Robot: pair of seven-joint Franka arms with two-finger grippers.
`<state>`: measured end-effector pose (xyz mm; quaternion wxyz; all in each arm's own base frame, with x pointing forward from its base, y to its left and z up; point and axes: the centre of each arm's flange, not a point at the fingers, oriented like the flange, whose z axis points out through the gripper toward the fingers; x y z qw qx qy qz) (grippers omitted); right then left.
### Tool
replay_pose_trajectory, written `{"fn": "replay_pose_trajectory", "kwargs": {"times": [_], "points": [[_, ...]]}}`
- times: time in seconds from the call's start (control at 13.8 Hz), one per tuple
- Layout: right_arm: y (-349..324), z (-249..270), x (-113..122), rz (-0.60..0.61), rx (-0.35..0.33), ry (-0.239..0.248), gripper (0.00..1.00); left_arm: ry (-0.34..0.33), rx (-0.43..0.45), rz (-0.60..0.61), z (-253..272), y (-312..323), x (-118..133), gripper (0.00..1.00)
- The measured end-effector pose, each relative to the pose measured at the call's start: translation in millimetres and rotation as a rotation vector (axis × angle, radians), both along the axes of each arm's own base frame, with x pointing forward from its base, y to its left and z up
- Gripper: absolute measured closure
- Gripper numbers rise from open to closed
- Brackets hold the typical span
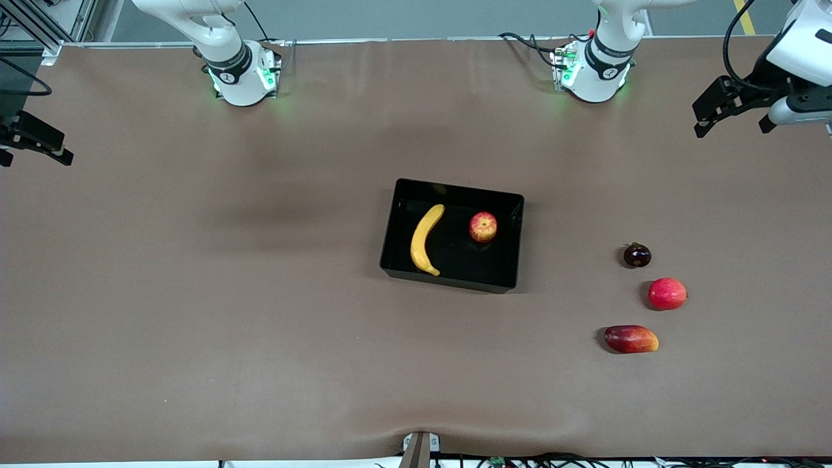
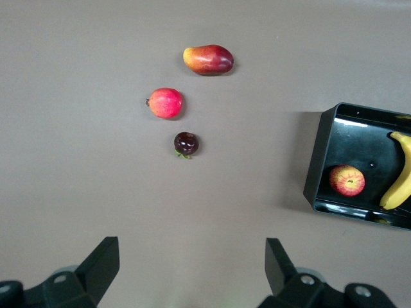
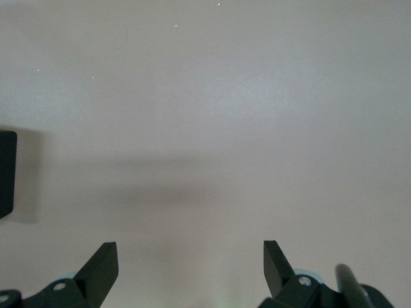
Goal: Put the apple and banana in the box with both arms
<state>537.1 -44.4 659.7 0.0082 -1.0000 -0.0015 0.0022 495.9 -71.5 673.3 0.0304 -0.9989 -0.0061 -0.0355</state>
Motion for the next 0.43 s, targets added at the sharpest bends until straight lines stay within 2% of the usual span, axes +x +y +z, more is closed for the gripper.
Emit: {"fn": "replay_pose_trajectory", "kwargs": {"times": [0.43], "points": [[0.0, 0.0, 0.0, 0.0, 0.0, 0.0, 0.0, 0.015, -0.043, 0.008, -5.4, 5.3, 10.3, 0.0]]}}
